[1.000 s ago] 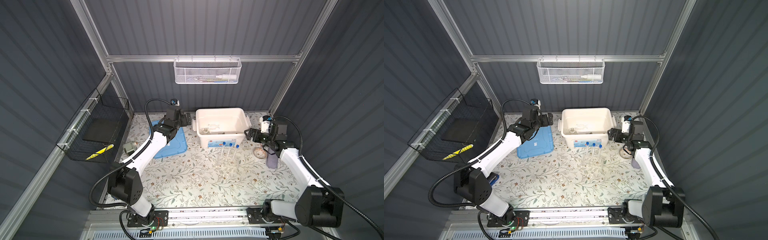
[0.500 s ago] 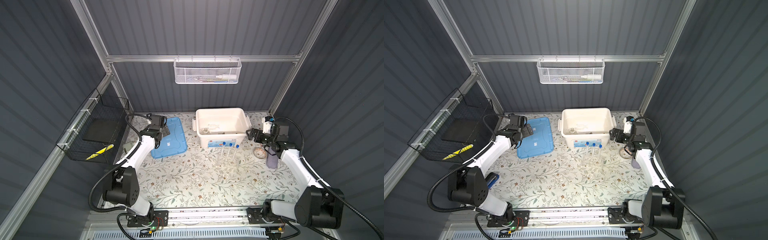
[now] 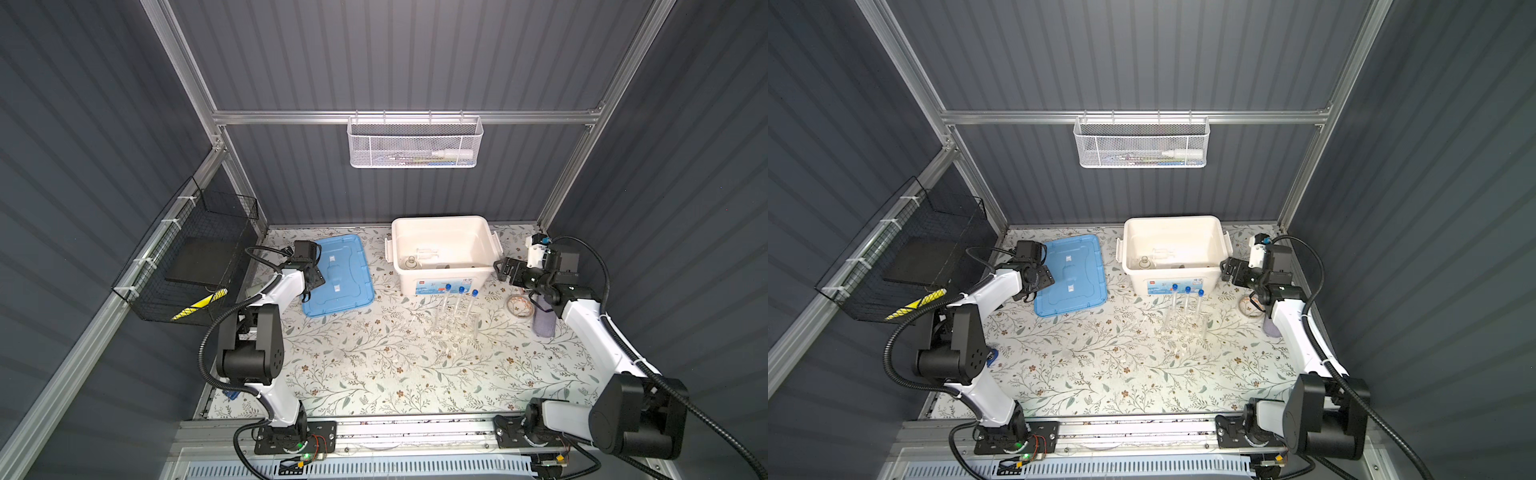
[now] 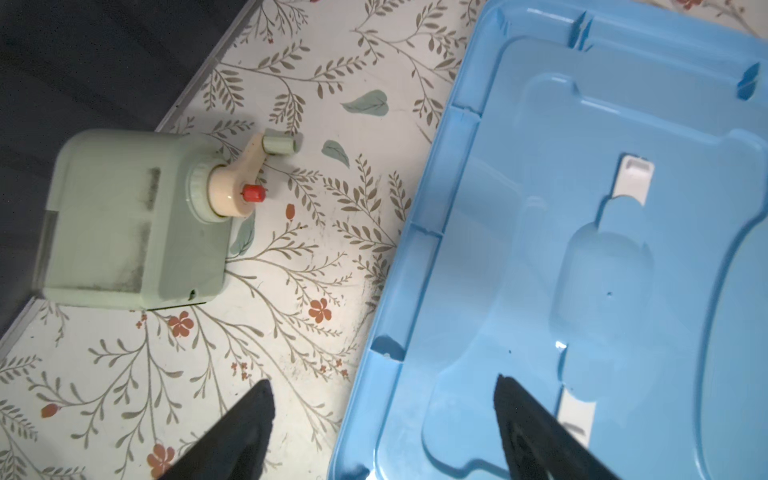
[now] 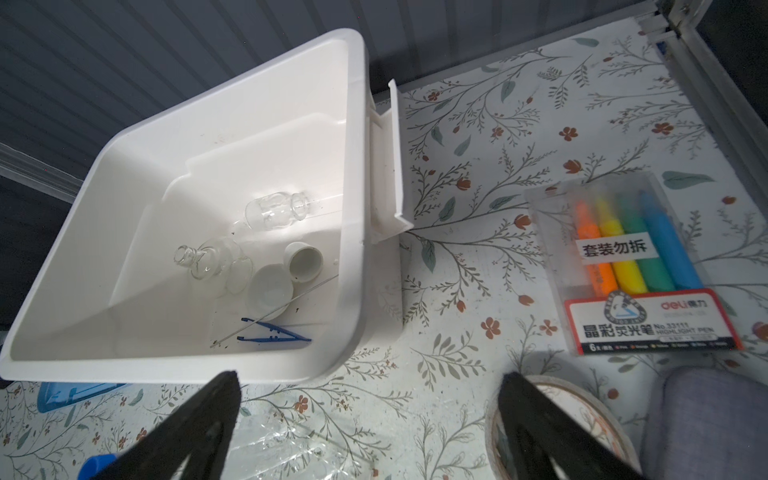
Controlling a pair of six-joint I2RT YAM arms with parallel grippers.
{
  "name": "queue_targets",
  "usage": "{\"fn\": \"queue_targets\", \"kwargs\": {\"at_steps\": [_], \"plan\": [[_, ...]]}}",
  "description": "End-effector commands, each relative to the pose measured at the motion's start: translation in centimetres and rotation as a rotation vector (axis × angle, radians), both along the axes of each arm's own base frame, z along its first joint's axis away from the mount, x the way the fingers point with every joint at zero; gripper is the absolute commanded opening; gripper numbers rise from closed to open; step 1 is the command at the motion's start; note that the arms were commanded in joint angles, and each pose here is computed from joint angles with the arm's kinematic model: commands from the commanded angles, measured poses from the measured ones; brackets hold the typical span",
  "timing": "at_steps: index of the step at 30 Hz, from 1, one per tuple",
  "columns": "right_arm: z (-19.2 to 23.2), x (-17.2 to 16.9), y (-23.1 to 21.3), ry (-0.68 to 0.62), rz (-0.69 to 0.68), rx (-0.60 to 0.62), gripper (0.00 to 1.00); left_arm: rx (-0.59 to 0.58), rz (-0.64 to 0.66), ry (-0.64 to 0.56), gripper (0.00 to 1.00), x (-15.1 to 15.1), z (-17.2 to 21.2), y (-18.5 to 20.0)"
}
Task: Organize the chemistry lab equipment
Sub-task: 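Move left gripper back to the edge of the light-blue lid, then close left gripper on the light-blue lid edge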
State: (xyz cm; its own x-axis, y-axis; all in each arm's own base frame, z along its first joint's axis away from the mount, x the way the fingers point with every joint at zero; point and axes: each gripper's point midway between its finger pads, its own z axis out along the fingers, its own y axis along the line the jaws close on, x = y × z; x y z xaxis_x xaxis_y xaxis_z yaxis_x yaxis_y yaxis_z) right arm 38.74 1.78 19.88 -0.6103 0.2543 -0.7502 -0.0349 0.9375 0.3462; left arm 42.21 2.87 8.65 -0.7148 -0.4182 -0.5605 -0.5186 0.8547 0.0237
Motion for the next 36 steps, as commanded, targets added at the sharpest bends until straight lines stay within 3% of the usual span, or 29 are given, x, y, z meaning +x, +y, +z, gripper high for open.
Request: {"fn": "queue_targets", "kwargs": {"at_steps": [1, 12, 36], "plan": [[0.1, -0.3, -0.1, -0.006, -0.005, 0.008, 0.98, -0.008, 0.019, 0.048, 0.79, -0.4, -1.1, 0.7], [-0.2, -0.2, -0.2, 0.009, -0.008, 0.014, 0.98, -0.053, 0.021, 0.127, 0.55, -0.8, -4.5, 1.9], [-0.1, -0.8, -0.7, 0.013, -0.021, -0.011, 0.98, -0.175, -0.211, 0.178, 0.04, -0.1, -7.6, -1.5]]}}
